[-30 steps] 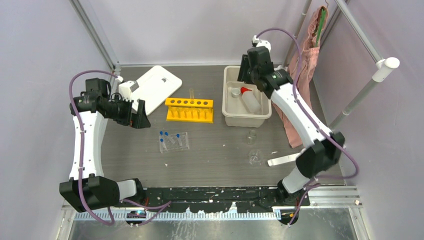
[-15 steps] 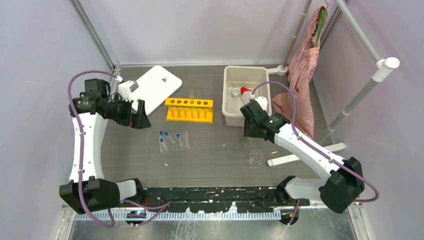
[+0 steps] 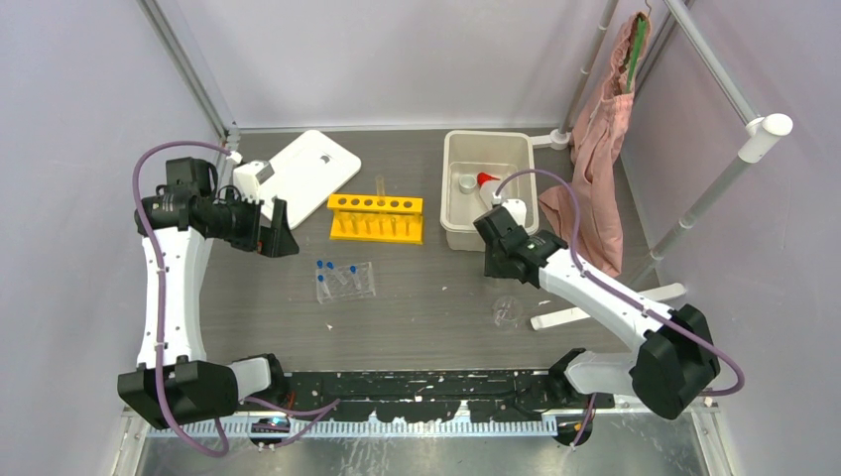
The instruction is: Organize the chemistry lab equipment
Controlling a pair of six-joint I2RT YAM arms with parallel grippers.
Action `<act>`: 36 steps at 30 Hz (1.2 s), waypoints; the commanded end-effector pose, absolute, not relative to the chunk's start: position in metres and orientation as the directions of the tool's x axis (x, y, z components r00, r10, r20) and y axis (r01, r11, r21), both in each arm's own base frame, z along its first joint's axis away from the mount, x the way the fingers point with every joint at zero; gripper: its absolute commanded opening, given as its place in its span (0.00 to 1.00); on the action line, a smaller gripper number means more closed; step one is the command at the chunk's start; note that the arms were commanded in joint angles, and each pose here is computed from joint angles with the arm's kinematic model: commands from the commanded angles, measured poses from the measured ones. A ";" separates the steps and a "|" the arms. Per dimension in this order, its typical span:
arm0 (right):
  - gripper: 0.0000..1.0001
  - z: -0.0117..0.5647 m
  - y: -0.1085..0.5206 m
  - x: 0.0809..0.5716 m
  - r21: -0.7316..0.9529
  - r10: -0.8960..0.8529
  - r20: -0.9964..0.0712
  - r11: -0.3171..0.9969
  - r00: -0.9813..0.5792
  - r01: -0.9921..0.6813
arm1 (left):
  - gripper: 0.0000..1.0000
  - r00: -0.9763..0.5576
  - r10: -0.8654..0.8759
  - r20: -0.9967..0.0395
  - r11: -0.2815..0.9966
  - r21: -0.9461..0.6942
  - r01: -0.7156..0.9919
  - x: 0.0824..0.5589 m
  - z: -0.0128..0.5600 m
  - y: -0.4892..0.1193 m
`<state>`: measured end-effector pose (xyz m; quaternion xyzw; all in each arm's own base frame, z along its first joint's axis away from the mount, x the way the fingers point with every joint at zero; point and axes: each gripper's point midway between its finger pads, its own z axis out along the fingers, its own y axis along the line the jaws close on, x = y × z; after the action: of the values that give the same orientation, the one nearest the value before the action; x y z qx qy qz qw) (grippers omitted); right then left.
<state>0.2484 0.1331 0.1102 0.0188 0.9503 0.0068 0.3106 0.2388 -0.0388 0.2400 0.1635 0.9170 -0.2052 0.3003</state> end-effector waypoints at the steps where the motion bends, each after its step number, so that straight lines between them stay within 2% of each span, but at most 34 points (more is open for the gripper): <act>1: 0.29 0.117 0.135 0.267 0.007 0.035 -0.651 0.999 -0.758 0.040 | 1.00 -0.727 0.188 -0.661 0.857 -0.251 0.450 0.238 0.256 -0.040; 14: 0.23 0.096 0.128 0.279 -0.059 0.020 -0.665 0.995 -0.746 0.080 | 1.00 -0.732 0.185 -0.656 0.854 -0.262 0.450 0.240 0.253 -0.041; 29: 0.20 0.069 0.121 0.269 -0.099 0.016 -0.619 0.990 -0.786 0.099 | 1.00 -0.731 0.187 -0.656 0.855 -0.259 0.450 0.240 0.252 -0.040; 36: 0.29 0.069 0.121 0.260 -0.085 0.027 -0.593 0.992 -0.805 0.096 | 1.00 -0.731 0.181 -0.658 0.850 -0.269 0.453 0.240 0.252 -0.042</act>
<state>0.2737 0.1229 0.0790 0.0259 0.9399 -0.0566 0.3358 0.2374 -0.0392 0.2396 0.1629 0.9177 -0.2066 0.2976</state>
